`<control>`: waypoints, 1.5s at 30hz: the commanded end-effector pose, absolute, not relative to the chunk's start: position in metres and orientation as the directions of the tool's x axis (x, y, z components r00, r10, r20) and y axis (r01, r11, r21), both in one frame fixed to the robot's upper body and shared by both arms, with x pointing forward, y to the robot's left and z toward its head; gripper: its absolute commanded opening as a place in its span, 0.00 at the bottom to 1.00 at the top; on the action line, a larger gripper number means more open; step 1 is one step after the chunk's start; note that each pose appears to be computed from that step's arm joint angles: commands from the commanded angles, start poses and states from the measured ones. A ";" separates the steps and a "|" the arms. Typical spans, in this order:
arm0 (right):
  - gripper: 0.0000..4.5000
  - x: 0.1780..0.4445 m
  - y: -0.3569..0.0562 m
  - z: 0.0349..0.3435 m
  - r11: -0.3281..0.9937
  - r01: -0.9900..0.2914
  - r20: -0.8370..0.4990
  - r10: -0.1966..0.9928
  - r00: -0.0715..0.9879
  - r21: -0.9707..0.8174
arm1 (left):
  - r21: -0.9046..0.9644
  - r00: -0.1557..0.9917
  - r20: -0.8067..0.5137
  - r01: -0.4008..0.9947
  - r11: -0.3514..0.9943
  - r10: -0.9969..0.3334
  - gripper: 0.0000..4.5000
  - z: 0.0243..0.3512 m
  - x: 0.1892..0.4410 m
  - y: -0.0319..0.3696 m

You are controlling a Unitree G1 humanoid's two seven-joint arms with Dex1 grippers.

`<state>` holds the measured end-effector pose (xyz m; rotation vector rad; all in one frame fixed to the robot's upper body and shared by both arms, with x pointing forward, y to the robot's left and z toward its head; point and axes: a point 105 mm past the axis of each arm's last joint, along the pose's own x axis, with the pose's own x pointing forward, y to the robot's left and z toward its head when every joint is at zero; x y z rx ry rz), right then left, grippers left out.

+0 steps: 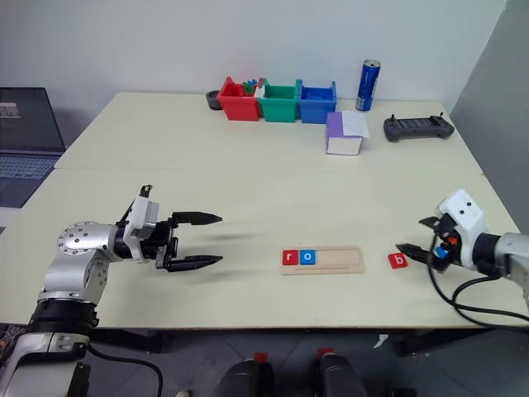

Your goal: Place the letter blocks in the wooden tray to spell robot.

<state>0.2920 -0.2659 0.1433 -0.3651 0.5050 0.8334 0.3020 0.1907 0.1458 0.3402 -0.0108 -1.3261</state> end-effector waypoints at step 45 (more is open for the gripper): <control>0.32 0.311 -0.146 0.155 -0.036 -0.979 -0.631 0.770 0.100 -0.199 | 0.274 0.256 -0.232 0.943 0.190 -0.938 1.00 0.144 0.283 0.189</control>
